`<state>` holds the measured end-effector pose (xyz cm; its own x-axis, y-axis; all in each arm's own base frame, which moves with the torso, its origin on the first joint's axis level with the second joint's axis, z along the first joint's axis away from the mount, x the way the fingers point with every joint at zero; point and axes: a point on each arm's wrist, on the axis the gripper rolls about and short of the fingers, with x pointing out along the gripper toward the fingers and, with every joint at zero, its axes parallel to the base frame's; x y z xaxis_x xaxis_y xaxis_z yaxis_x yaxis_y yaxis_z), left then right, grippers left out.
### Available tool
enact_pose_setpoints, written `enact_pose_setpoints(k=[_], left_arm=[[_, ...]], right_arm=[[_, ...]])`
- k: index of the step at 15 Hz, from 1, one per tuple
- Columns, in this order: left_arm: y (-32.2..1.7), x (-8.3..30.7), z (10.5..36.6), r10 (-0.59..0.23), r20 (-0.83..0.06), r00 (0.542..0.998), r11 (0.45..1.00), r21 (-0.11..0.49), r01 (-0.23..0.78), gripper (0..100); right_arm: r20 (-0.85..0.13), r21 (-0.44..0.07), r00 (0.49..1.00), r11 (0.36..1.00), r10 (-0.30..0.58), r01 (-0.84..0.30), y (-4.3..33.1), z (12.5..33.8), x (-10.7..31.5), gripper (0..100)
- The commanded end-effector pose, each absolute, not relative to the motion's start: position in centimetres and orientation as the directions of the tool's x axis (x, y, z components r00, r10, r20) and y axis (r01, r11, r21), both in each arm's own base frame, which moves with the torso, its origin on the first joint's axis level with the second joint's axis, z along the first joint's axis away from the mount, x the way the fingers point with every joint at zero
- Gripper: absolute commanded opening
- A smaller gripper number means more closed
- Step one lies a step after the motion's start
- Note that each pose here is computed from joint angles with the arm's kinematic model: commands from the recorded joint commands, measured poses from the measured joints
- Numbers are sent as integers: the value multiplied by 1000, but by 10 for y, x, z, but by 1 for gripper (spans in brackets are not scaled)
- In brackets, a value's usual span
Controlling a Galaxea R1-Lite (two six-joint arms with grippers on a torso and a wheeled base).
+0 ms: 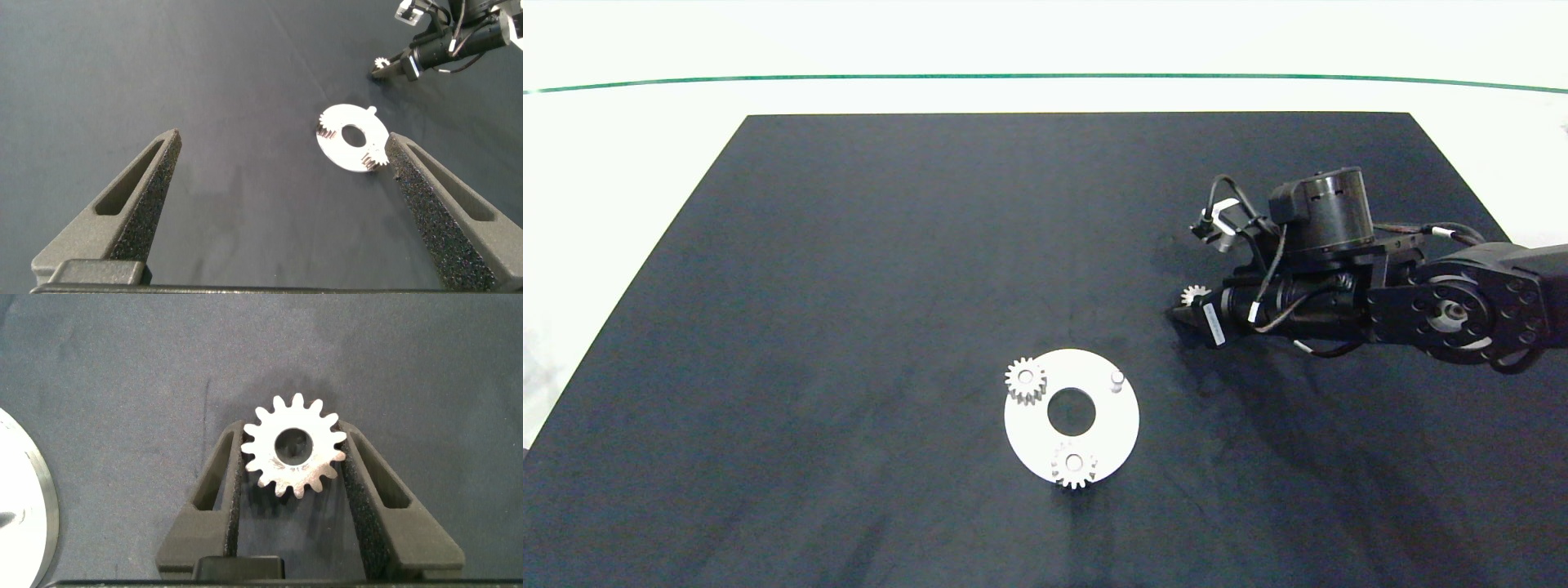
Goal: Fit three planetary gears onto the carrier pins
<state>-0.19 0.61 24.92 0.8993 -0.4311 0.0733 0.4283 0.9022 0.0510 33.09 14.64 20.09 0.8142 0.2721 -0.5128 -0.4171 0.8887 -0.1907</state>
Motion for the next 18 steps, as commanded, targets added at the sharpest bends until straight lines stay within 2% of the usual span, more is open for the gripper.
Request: enact_pose_setpoints(k=[1,5,7,11,13,18], left_arm=[[6,-2,249,-430,72,900,903,50,427,100],[6,-2,248,-431,63,900,902,52,428,100],[7,-3,247,-431,62,900,902,52,428,100],[7,-3,248,-431,63,900,902,52,428,100],[7,-3,248,-430,65,900,902,51,428,100],[7,-3,248,-430,65,900,902,51,428,100]], right_arm=[[-514,-193,814,888,271,-417,146,201,331,32],[-512,-199,813,883,276,-425,146,202,329,25],[-506,-199,812,876,292,-440,150,206,322,25],[-460,-204,810,845,364,-495,172,227,297,25],[-467,-215,802,832,373,-512,182,233,286,25],[-504,-219,762,793,407,-568,201,228,269,25]])
